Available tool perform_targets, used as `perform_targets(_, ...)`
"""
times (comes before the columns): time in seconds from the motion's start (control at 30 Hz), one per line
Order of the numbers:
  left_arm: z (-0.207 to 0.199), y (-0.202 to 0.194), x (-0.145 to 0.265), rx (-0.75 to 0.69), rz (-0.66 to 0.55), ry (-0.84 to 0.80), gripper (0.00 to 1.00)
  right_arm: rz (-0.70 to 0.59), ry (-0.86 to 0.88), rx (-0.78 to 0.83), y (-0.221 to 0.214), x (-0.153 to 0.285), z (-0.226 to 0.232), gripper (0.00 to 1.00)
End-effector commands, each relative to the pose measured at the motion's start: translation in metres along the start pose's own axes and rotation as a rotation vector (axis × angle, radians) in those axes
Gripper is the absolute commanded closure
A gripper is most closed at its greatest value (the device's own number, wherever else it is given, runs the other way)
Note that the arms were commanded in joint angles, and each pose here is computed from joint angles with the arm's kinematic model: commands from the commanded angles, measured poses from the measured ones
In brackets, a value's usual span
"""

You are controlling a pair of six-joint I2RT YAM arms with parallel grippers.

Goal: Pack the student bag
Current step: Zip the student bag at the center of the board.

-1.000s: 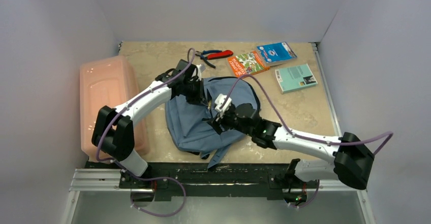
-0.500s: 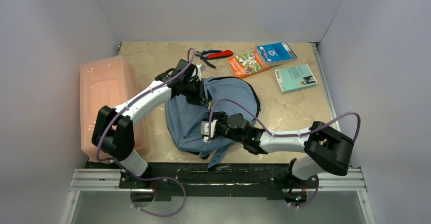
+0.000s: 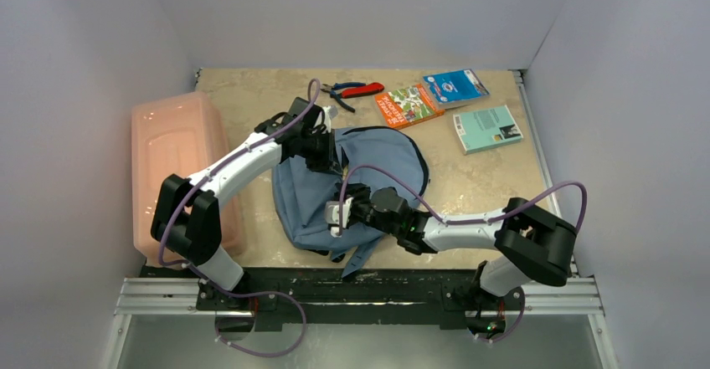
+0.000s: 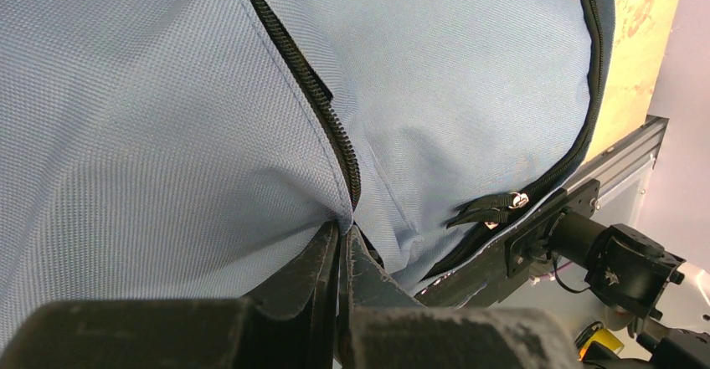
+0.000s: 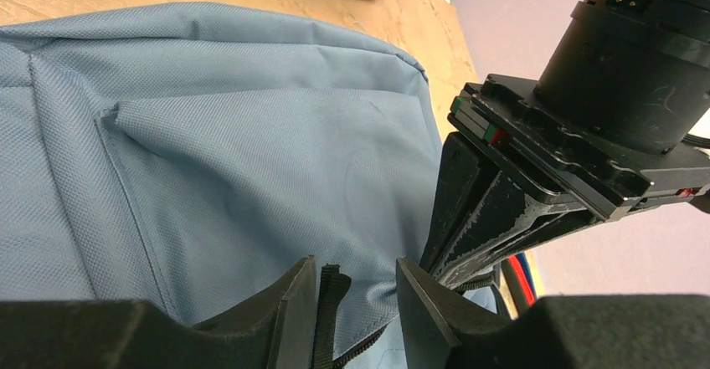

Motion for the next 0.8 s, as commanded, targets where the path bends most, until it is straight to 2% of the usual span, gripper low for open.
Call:
perform_targets(0.0, -0.01, 0.016, 0.02, -0.03, -0.095, -0.021, 1.0, -0.027, 0.006, -0.037, 0.003, -0.005, 0.003, 0.56)
perform_targets(0.23, -0.009, 0.016, 0.021, -0.037, -0.103, -0.007, 1.0, -0.028, 0.005, -0.062, -0.001, -0.005, 0.008, 0.54)
perform_targets(0.3, -0.009, 0.016, 0.021, -0.038, -0.104, -0.007, 1.0, -0.018, -0.044, -0.074, -0.002, -0.004, 0.004, 0.56)
perform_targets(0.37, -0.009, 0.016, 0.021, -0.039, -0.102, -0.009, 1.0, 0.017, -0.13, -0.081, -0.003, -0.004, -0.003, 0.69)
perform_targets(0.47, -0.009, 0.016, 0.023, -0.046, -0.114, -0.01, 1.0, 0.029, -0.205, -0.109, 0.003, -0.002, -0.013, 0.98)
perform_targets(0.5, -0.009, 0.016, 0.024, -0.054, -0.122, -0.007, 1.0, 0.014, -0.216, -0.155, 0.009, -0.002, -0.017, 1.0)
perform_targets(0.53, -0.009, 0.016, 0.026, -0.062, -0.132, 0.001, 0.96, -0.012, -0.202, -0.253, 0.015, -0.002, -0.016, 1.0)
perform_targets(0.63, -0.008, 0.013, 0.041, -0.08, -0.191, 0.043, 0.68, -0.046, -0.121, -0.466, 0.028, -0.003, -0.012, 1.0)
perform_targets(0.7, -0.006, 0.004, 0.052, -0.078, -0.226, 0.056, 0.53, -0.061, -0.103, -0.652, 0.037, -0.003, -0.008, 1.0)
perform_targets(0.77, -0.002, -0.011, 0.061, -0.053, -0.252, 0.065, 0.2, -0.072, -0.088, -0.801, 0.044, -0.002, -0.005, 1.0)
Point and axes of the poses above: each gripper's point midway between its finger pads, its own x axis back along the fingers, its own z axis along the line the jaws close on, y = z × x, the point moved 9 cm from there along x, back along the fingers, and after that the axes turned 5 degrees about -x, right-handed, at the moved point
